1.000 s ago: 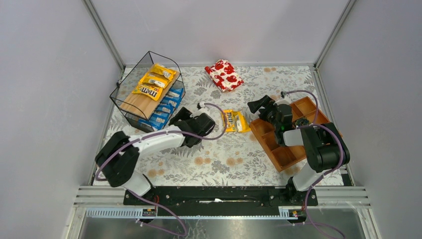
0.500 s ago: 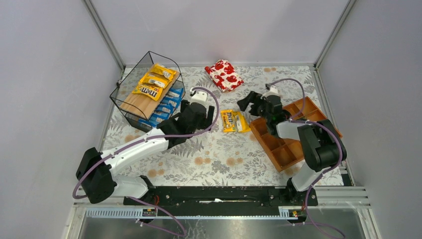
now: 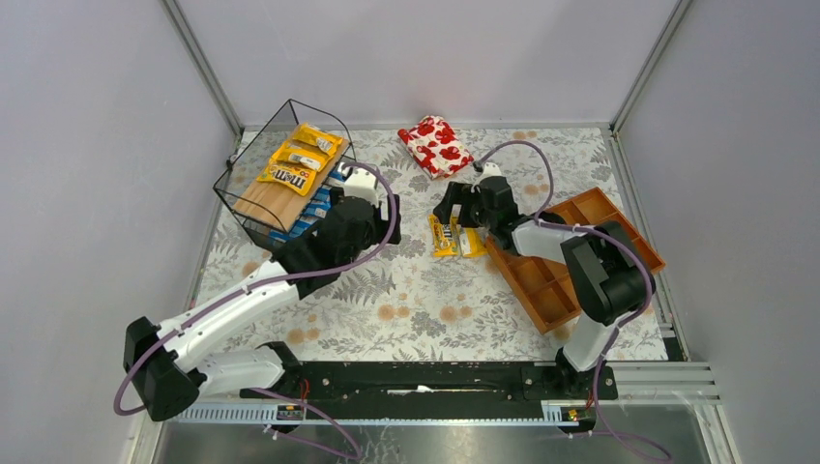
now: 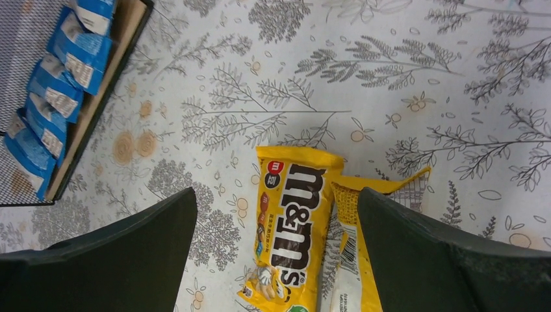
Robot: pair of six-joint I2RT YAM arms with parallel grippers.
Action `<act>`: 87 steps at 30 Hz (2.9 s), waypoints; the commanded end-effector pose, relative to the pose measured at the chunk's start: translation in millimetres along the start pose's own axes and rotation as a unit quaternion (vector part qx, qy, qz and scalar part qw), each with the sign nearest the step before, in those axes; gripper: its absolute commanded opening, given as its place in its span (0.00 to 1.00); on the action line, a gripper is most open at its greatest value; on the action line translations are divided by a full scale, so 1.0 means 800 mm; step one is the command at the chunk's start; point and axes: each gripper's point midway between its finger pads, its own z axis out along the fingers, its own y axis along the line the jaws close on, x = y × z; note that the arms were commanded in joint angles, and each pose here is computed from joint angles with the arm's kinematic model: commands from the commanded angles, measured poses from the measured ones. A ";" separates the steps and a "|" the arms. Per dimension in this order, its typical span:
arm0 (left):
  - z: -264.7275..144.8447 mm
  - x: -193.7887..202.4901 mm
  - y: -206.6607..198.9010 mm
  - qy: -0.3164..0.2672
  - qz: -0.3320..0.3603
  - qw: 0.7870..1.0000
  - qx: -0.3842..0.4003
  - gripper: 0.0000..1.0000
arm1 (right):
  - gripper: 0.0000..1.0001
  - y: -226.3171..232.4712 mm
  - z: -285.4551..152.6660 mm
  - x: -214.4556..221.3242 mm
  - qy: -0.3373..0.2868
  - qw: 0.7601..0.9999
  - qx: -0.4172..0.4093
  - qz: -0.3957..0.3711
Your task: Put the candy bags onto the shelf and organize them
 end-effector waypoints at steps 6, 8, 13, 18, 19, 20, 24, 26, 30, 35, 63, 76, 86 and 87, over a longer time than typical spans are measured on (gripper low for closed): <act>-0.020 -0.030 0.012 -0.033 -0.008 0.999 -0.010 0.88 | 1.00 0.009 0.032 0.020 0.063 0.997 0.040 0.000; -0.021 -0.028 0.014 -0.033 -0.006 0.999 -0.012 0.88 | 1.00 0.013 0.036 0.024 0.070 0.997 0.041 -0.006; -0.021 -0.019 0.022 -0.028 0.004 0.999 -0.021 0.88 | 0.99 0.020 0.043 0.035 0.085 0.995 0.042 -0.015; -0.018 -0.012 0.024 -0.020 0.014 0.999 -0.027 0.89 | 0.98 0.036 0.053 0.050 0.105 0.994 0.030 -0.029; -0.017 -0.011 0.025 -0.018 0.015 0.999 -0.029 0.89 | 0.98 0.041 0.055 0.052 0.108 0.993 0.024 -0.032; -0.016 -0.009 0.025 -0.015 0.017 0.999 -0.030 0.89 | 0.98 0.047 0.057 0.056 0.113 0.993 0.015 -0.033; -0.013 -0.004 0.028 -0.006 0.017 0.999 -0.040 0.89 | 0.97 0.078 0.059 0.067 0.129 0.990 -0.052 -0.025; -0.012 -0.002 0.029 -0.003 0.016 0.999 -0.044 0.89 | 0.97 0.096 0.055 0.070 0.137 0.986 -0.095 -0.025; -0.009 0.003 0.031 0.004 0.004 0.999 -0.048 0.90 | 0.96 0.130 0.048 0.078 0.158 0.971 -0.179 -0.025; -0.001 0.015 0.031 0.023 -0.042 0.998 -0.045 0.90 | 0.96 0.172 0.026 0.073 0.151 0.947 -0.283 -0.021; 0.136 0.139 -0.021 0.233 -0.293 0.915 0.152 0.77 | 0.73 0.086 -0.001 0.018 0.029 0.994 -0.101 -0.029; 0.156 0.161 -0.013 0.248 -0.313 0.901 0.166 0.72 | 0.59 0.048 -0.040 0.044 0.012 0.998 -0.039 0.046; 0.172 0.187 -0.021 0.274 -0.325 0.886 0.188 0.67 | 0.55 0.036 -0.027 0.064 0.039 0.996 -0.016 0.080; 0.174 0.189 -0.021 0.275 -0.326 0.885 0.188 0.66 | 0.54 0.036 -0.025 0.067 0.042 0.995 -0.018 0.087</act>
